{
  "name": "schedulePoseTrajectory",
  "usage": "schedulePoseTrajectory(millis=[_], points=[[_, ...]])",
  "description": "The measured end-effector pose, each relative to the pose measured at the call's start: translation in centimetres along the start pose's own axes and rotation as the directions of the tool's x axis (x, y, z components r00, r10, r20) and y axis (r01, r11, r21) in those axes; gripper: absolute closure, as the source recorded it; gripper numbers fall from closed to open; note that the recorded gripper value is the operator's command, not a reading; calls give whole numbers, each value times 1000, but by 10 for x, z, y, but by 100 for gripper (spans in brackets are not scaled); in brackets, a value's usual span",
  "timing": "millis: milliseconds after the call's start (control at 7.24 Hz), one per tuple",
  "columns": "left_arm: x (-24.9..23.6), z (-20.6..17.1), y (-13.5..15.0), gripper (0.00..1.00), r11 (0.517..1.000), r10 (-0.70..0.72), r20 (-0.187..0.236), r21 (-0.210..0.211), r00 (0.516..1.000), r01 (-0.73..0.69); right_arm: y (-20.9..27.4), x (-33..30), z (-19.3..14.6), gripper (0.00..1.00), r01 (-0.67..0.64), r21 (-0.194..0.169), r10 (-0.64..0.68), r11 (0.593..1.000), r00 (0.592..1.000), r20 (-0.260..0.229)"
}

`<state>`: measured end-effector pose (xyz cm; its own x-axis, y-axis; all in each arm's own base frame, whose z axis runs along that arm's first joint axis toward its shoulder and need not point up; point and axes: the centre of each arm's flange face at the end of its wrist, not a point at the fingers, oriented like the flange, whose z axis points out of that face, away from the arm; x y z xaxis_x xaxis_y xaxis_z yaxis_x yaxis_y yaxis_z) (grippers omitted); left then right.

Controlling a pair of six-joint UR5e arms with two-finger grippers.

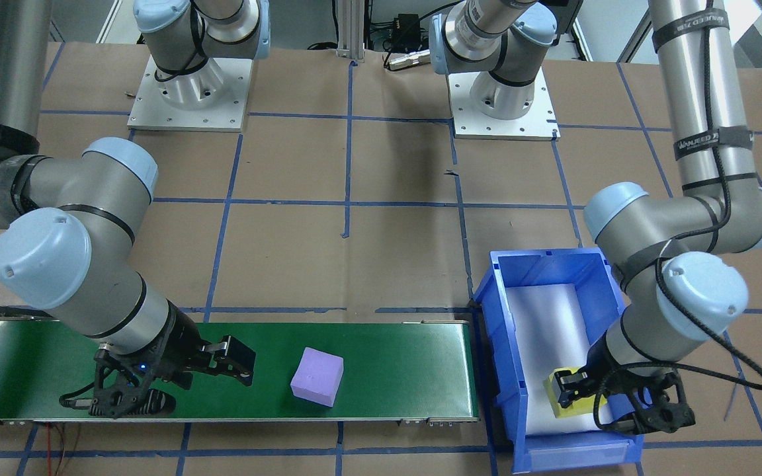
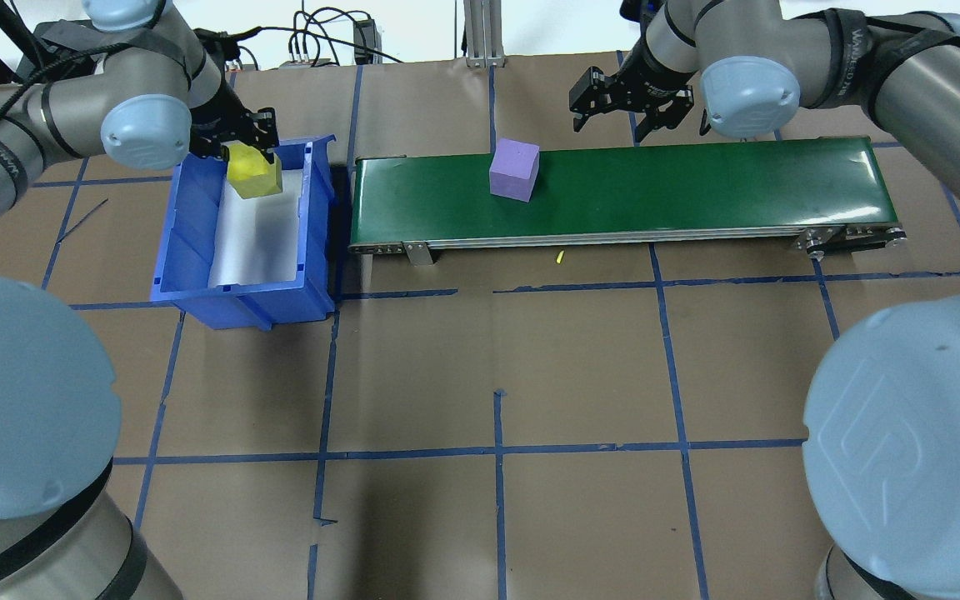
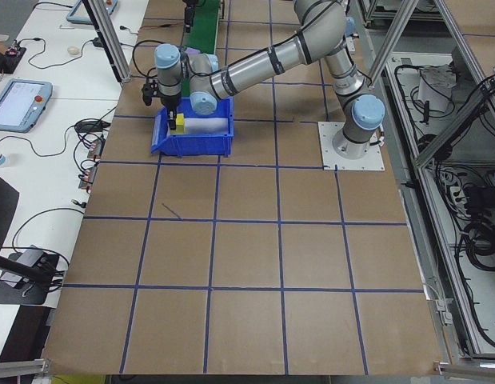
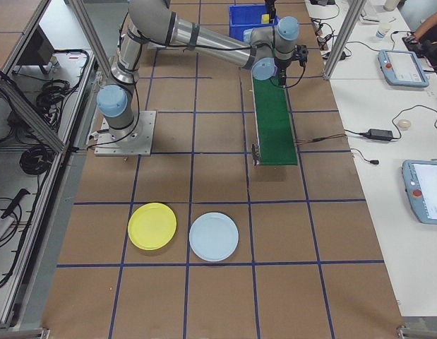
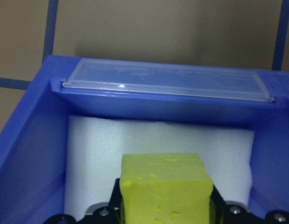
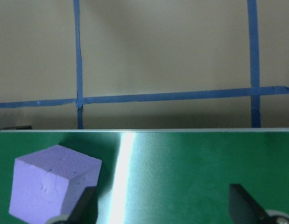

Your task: Move block left to right into plate

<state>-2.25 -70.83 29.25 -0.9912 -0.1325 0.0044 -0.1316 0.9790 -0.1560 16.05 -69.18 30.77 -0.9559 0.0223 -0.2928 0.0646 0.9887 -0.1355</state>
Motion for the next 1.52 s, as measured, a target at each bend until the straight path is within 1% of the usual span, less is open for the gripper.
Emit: schedulePoseTrajectory(millis=[138,276,414,553,691,829,967,1243,1382,1520], points=[[1,-32,4,73,1000,2,-2,0,1000,-2,1,1,3,4,-17,-5,17,1000,1000,0],[5,-61,13,73,1000,7,-12,-10,1000,-7,2,2,6,4,-31,-10,31,999,1000,0],[16,-84,25,73,1000,20,-34,-19,999,-20,3,2,7,2,-42,-13,42,999,999,0],[38,-97,39,73,998,47,-60,-29,997,-48,3,2,7,1,-48,-13,48,999,999,0],[65,-98,52,73,996,79,-77,-40,994,-82,3,3,8,0,-56,-14,56,998,998,-2],[93,-91,63,73,992,110,-88,-55,990,-115,4,3,8,0,-74,-15,74,997,997,-4],[123,-78,70,73,988,141,-92,-56,986,-147,4,3,8,0,-94,-15,94,995,996,-5],[168,-39,72,70,984,169,-94,-32,981,-173,3,3,8,0,-106,-15,106,994,994,-1],[182,-25,71,69,984,173,-97,-20,980,-175,3,3,10,0,-108,-17,108,994,994,0],[187,-17,70,64,984,173,-98,-16,980,-175,3,3,12,0,-109,-22,109,994,994,1]])
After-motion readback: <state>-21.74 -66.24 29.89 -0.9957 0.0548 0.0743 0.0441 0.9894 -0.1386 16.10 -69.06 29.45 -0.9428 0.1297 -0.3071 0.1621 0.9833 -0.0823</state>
